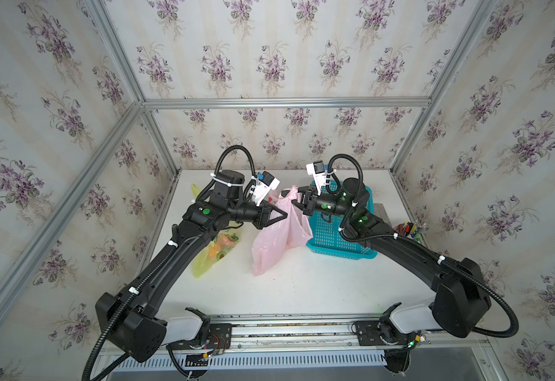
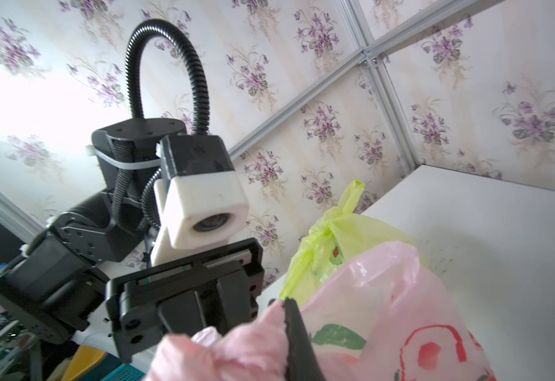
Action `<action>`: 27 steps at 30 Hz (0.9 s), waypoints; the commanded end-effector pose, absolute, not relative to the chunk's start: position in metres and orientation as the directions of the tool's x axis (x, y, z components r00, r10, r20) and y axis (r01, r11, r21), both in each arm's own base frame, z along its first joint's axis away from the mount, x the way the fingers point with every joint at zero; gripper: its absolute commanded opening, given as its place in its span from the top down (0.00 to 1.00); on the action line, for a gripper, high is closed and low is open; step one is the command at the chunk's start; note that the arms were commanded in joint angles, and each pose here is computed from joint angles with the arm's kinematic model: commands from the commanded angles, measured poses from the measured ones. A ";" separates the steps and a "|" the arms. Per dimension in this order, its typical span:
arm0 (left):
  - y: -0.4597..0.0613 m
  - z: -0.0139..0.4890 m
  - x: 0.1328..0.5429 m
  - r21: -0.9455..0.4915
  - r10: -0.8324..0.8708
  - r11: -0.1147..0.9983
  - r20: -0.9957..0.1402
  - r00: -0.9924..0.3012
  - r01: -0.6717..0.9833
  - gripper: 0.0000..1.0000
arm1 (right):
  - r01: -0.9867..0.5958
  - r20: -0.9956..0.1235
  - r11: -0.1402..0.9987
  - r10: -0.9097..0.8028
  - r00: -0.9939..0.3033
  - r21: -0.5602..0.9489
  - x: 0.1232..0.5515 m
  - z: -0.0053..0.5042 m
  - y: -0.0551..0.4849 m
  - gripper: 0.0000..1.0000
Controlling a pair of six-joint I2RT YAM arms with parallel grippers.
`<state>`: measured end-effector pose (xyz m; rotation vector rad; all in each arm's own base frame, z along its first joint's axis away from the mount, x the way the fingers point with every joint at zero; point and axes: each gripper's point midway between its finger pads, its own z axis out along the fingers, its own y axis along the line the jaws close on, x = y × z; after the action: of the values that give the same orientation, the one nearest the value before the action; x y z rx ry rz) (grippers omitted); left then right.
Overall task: Place the peach into a plastic bag & tie a knot
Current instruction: Cross the plastic bag at the center of the board.
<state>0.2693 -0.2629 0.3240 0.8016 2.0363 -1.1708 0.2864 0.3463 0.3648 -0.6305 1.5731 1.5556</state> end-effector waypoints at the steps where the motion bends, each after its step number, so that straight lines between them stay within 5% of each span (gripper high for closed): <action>1: -0.263 0.335 0.278 -0.474 0.126 0.427 -0.813 -0.569 0.770 0.77 | -0.825 -0.794 -0.070 0.241 -0.559 0.560 0.265 0.398 0.345 1.00; 3: -0.262 0.334 0.277 -0.470 0.109 0.433 -0.819 -0.563 0.769 0.65 | -0.816 -0.783 -0.113 0.236 -0.576 0.566 0.261 0.401 0.346 1.00; 9: -0.257 0.336 0.271 -0.463 0.068 0.443 -0.837 -0.543 0.768 0.56 | -0.808 -0.772 -0.142 0.240 -0.589 0.572 0.262 0.404 0.346 1.00; 27: -0.263 0.346 0.280 -0.444 0.004 0.445 -0.867 -0.498 0.777 0.48 | -0.790 -0.760 -0.194 0.217 -0.612 0.581 0.261 0.413 0.359 1.00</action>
<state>0.2736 -0.2636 0.3308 0.6811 1.9013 -1.1620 0.2672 0.3615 0.4036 -0.6667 1.4261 1.8735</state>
